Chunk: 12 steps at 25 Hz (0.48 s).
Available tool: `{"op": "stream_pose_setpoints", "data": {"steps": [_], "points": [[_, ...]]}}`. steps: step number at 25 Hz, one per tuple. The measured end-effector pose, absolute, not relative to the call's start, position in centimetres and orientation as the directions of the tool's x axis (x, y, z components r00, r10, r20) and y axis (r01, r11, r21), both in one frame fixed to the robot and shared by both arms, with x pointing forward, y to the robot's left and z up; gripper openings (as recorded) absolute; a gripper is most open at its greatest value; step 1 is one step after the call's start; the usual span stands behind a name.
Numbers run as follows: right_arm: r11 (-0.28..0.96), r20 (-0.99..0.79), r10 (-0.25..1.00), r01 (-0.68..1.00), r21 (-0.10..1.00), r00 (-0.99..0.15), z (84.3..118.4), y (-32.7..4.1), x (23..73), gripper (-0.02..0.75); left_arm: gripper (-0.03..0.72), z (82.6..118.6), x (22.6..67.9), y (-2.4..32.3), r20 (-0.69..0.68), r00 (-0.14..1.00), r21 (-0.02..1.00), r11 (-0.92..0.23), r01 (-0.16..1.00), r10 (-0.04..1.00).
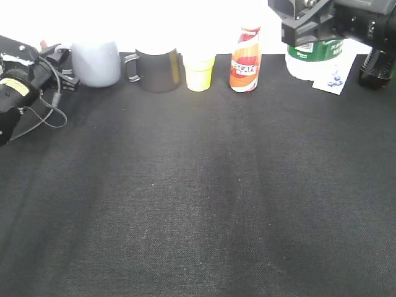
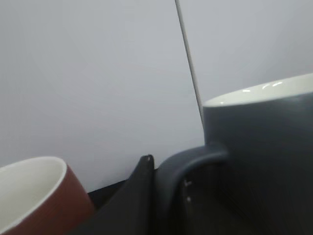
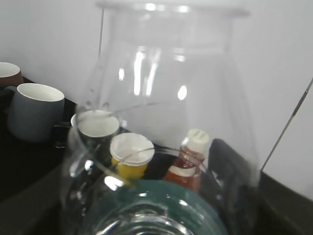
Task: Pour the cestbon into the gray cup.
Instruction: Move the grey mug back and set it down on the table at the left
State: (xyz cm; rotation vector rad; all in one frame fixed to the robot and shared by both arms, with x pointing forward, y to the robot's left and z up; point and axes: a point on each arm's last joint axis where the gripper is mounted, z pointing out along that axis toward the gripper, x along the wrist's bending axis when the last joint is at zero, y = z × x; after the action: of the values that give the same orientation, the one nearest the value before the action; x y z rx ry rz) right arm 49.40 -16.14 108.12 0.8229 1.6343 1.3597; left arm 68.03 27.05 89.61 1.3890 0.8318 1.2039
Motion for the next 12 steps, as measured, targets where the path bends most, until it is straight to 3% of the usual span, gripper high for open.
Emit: {"op": "stream_pose_setpoints", "data": {"steps": [12], "points": [[0.188,-0.192,0.883,-0.052,0.981,-0.428,108.39,-16.16,49.43,0.504,0.071,89.52,68.05,27.11,0.216,0.241,0.973,-0.19,-0.128,0.946]]}}
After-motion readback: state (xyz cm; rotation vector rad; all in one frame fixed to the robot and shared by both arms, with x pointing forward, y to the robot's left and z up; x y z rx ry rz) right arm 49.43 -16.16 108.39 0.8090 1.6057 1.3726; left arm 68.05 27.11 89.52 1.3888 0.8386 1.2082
